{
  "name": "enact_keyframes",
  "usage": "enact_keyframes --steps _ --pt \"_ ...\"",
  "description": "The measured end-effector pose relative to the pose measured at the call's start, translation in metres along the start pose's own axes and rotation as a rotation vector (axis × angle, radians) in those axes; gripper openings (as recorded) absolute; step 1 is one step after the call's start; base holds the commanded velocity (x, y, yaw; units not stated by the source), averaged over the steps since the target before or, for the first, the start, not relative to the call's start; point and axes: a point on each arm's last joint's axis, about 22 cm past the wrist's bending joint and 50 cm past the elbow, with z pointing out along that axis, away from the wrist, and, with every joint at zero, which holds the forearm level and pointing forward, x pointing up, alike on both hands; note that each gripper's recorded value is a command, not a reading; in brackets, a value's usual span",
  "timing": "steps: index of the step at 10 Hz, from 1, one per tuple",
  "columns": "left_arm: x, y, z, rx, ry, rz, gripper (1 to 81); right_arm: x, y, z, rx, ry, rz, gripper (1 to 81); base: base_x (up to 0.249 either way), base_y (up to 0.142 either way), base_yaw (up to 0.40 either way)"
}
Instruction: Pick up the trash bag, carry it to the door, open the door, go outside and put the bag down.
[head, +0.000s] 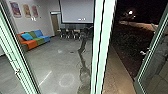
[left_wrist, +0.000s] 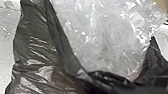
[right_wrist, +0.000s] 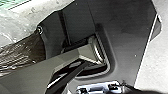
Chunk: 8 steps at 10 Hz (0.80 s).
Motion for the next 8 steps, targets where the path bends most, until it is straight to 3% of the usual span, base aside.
enact_keyframes --steps 4,8 --pt "-0.002 0.007 0.002 -0.002 0.003 0.004 1.0 -0.003 -0.017 0.008 0.015 0.002 -0.042 81.1 0.0 0.0 0.0" --pt "-0.002 0.008 0.002 -0.002 0.004 0.004 1.0 -0.003 -0.02 0.016 -0.003 0.007 -0.055 81.1 0.0 0.0 0.0"
